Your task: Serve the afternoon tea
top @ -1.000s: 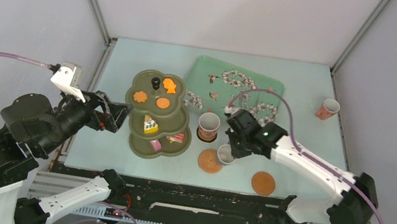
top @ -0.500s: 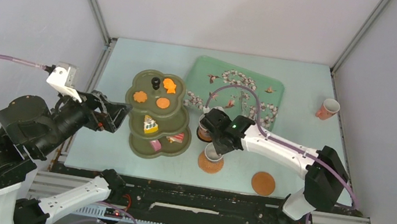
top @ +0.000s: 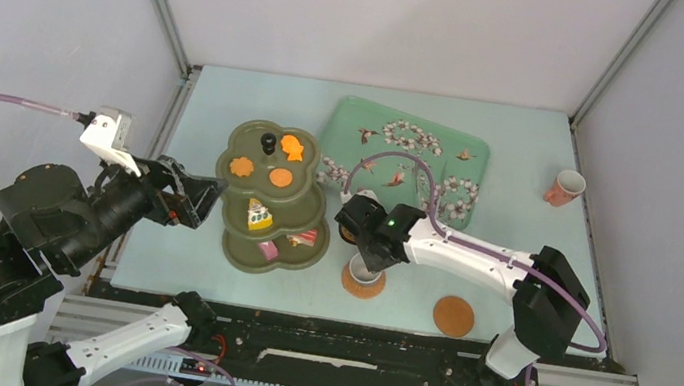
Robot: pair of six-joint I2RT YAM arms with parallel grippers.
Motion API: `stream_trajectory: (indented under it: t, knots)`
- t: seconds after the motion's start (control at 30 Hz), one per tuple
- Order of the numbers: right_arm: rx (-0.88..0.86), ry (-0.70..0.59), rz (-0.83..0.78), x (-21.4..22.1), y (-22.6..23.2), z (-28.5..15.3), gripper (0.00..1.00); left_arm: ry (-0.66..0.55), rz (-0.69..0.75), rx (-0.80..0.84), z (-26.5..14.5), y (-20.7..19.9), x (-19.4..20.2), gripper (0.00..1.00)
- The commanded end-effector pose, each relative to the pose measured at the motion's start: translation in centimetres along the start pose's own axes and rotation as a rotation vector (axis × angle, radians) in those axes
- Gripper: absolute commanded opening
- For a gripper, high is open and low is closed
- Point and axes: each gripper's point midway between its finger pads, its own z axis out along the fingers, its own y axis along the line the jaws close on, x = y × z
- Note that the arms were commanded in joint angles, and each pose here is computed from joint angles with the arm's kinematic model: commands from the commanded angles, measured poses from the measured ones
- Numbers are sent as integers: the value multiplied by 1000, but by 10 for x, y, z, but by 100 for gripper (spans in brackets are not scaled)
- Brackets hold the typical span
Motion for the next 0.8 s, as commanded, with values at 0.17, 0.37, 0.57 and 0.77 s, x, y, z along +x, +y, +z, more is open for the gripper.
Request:
stream_trajectory:
  t: [0.17, 0.37, 0.57, 0.77]
  knots:
    - [-18, -160, 66, -33, -7, -54, 50, -15, 12, -3, -1, 0, -7, 98]
    - [42, -322, 249, -30, -63, -112, 59, -8, 19, 4, 5, -2, -4, 98]
    - [184, -47, 818, 72, -127, -81, 55, -5, 40, 9, 7, -3, -5, 98]
    - [167, 172, 1058, 143, -106, -34, 42, 6, 48, 16, 11, -5, -3, 98]
